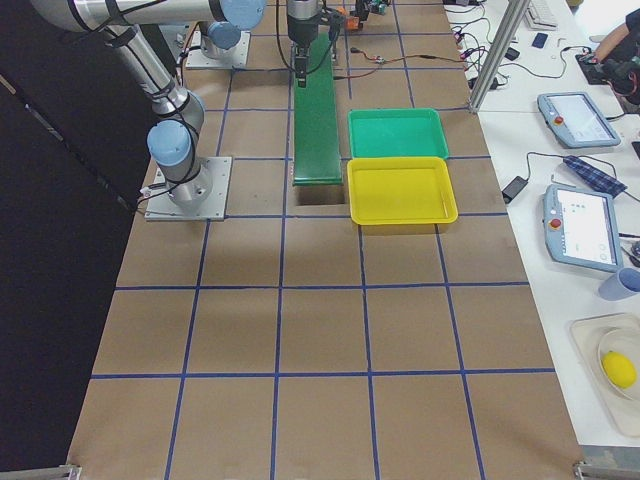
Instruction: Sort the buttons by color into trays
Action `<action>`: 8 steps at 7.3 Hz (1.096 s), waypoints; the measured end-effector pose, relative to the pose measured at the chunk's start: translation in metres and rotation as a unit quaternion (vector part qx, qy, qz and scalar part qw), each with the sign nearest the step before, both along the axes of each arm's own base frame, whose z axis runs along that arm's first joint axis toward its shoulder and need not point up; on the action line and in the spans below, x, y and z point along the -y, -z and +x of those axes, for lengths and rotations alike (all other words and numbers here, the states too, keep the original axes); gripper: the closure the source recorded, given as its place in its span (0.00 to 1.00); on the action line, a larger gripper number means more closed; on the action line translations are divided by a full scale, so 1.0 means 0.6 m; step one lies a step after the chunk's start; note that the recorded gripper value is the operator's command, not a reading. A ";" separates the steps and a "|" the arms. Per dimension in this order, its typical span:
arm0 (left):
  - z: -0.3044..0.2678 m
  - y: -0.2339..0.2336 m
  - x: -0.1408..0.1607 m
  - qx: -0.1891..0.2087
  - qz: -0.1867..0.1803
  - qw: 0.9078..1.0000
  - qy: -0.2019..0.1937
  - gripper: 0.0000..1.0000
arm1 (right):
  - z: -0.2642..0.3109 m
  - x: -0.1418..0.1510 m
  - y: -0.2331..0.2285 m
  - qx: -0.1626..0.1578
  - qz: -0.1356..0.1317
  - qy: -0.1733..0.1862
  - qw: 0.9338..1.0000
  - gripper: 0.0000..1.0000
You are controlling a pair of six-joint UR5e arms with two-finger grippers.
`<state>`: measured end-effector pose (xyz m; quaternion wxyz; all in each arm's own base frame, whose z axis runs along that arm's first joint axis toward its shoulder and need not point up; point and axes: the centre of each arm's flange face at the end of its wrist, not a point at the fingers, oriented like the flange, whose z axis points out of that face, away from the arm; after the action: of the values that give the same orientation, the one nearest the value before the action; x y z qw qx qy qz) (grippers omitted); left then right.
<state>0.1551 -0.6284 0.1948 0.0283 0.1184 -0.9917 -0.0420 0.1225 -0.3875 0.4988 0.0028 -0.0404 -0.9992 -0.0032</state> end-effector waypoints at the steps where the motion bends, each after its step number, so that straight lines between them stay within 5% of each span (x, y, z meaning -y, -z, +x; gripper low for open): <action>1: -0.014 -0.036 -0.001 -0.002 0.001 0.999 -0.040 1.00 | 0.000 0.000 0.000 0.000 0.000 0.000 1.000 0.00; 3: -0.122 -0.140 -0.024 0.010 0.012 0.989 -0.144 1.00 | 0.000 0.000 0.000 0.000 0.000 -0.001 1.000 0.00; 5: -0.256 -0.203 -0.101 0.025 0.034 0.967 -0.250 1.00 | -0.001 0.000 0.000 0.000 0.000 0.000 1.000 0.00; 8: -0.411 -0.166 -0.217 0.057 0.081 0.929 -0.356 1.00 | -0.001 0.001 0.001 0.000 0.000 0.001 1.000 0.00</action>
<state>-0.0915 -0.4981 0.2943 -0.0247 0.4676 -0.8777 -0.1023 0.1216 -0.3882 0.4983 0.0029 -0.0411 -0.9991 -0.0035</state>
